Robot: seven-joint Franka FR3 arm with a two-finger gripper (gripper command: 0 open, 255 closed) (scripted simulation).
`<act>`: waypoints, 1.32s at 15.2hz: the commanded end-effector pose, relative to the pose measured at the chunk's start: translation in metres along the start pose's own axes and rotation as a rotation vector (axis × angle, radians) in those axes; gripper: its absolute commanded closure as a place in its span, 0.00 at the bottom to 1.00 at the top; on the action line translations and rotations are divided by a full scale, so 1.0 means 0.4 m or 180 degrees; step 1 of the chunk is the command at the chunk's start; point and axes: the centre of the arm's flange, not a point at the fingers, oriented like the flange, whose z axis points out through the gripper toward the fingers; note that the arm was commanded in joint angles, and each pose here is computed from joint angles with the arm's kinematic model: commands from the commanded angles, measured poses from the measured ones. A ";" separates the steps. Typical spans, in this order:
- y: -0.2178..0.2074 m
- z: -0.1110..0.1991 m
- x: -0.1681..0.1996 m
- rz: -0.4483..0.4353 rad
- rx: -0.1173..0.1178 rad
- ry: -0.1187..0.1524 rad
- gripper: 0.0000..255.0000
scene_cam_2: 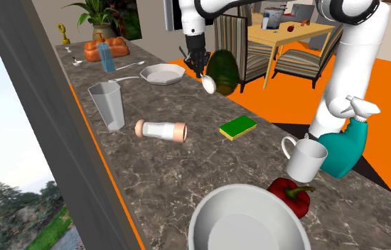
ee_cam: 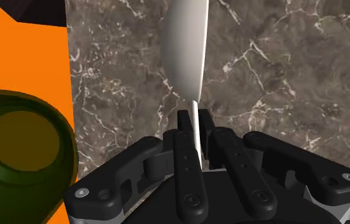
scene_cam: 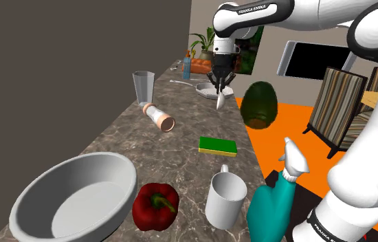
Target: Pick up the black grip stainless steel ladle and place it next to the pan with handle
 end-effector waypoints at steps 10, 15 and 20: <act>0.156 0.062 0.144 -0.0005 -0.0001 0.0000 1.00; 0.152 0.128 0.152 -0.0005 -0.0001 0.0000 1.00; 0.148 0.193 0.160 -0.0005 -0.0001 0.0000 1.00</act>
